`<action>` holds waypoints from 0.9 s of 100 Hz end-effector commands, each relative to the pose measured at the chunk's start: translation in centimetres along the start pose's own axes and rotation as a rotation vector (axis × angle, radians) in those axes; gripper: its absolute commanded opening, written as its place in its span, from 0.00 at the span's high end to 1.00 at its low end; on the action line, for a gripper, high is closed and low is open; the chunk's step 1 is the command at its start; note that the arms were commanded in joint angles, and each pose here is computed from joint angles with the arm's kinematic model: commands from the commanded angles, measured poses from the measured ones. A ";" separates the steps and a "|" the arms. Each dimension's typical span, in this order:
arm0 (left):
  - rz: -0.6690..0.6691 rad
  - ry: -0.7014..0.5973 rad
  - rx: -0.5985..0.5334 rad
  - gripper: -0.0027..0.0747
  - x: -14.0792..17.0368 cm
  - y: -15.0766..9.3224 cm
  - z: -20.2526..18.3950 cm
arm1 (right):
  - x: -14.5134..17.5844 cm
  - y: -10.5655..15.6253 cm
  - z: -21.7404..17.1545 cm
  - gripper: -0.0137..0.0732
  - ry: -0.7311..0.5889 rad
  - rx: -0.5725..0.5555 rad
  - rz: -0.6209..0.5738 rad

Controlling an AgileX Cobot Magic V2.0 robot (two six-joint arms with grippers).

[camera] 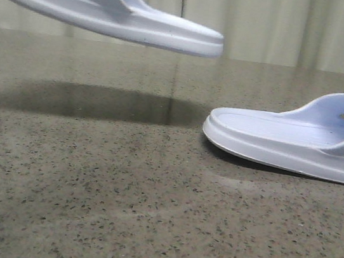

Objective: Insert blue slippers together front up
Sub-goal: 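Grasp the slipper heel with the left gripper and lift it up, then lower the right gripper onto the heel rim of the other slipper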

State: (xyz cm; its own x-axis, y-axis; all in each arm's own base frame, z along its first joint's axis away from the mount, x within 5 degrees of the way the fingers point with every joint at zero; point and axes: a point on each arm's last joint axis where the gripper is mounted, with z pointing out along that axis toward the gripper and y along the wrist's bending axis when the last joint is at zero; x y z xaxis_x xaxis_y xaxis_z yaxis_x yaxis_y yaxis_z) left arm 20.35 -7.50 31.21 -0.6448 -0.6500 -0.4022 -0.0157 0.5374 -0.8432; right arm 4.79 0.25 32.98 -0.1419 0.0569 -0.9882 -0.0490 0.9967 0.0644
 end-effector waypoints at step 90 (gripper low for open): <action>0.039 -0.007 0.221 0.94 1.2 -3.9 -5.1 | 4.6 -0.3 5.6 0.50 0.240 0.096 0.589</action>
State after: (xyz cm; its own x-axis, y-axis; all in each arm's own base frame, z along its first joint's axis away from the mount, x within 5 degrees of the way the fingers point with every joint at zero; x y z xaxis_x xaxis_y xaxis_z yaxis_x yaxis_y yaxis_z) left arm 16.01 -7.56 34.54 -0.6501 -0.6133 -0.4485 0.1511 0.4741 -0.8674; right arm 8.30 0.50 26.49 -0.4006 0.5691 -0.7181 0.2201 0.8205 0.5276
